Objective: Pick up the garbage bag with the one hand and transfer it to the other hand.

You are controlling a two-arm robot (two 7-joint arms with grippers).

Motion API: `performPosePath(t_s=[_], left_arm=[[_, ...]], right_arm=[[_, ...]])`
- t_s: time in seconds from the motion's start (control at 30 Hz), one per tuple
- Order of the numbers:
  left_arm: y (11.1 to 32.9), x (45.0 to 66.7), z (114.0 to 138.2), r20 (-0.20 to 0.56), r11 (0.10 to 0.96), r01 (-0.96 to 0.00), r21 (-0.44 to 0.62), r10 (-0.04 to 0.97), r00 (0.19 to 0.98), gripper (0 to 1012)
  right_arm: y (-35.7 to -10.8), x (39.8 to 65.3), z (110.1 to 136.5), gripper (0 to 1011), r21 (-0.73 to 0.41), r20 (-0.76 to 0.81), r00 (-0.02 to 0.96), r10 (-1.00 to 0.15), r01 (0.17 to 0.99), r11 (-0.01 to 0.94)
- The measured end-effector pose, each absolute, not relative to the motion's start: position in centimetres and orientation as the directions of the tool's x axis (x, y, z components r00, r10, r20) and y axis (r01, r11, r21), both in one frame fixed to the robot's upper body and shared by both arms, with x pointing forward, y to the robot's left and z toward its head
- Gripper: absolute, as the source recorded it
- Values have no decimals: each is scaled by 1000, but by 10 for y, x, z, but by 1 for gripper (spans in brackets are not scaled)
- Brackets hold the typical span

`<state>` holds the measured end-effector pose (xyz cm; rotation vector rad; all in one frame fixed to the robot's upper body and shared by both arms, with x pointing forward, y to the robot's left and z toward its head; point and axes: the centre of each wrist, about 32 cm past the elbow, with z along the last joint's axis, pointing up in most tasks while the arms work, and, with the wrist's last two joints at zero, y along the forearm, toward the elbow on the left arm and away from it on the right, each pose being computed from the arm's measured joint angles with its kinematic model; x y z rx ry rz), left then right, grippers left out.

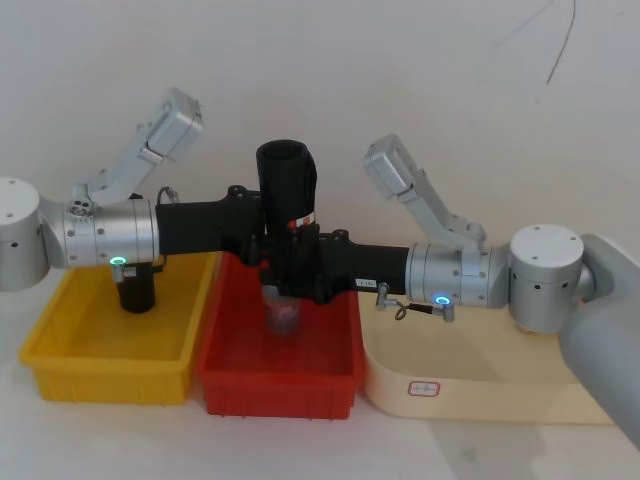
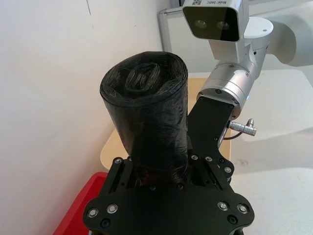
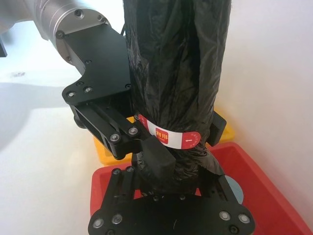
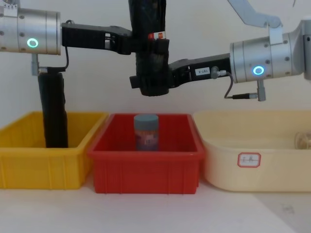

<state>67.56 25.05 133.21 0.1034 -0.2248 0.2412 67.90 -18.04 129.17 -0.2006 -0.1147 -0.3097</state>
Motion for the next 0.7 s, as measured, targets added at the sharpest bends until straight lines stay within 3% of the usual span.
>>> performPosePath(t_s=[0.7], left_arm=[[250, 676, 1332, 233, 966, -248, 75, 225, 946, 415]], right_arm=[[-180, 679, 1292, 529, -178, 143, 946, -291, 314, 933]])
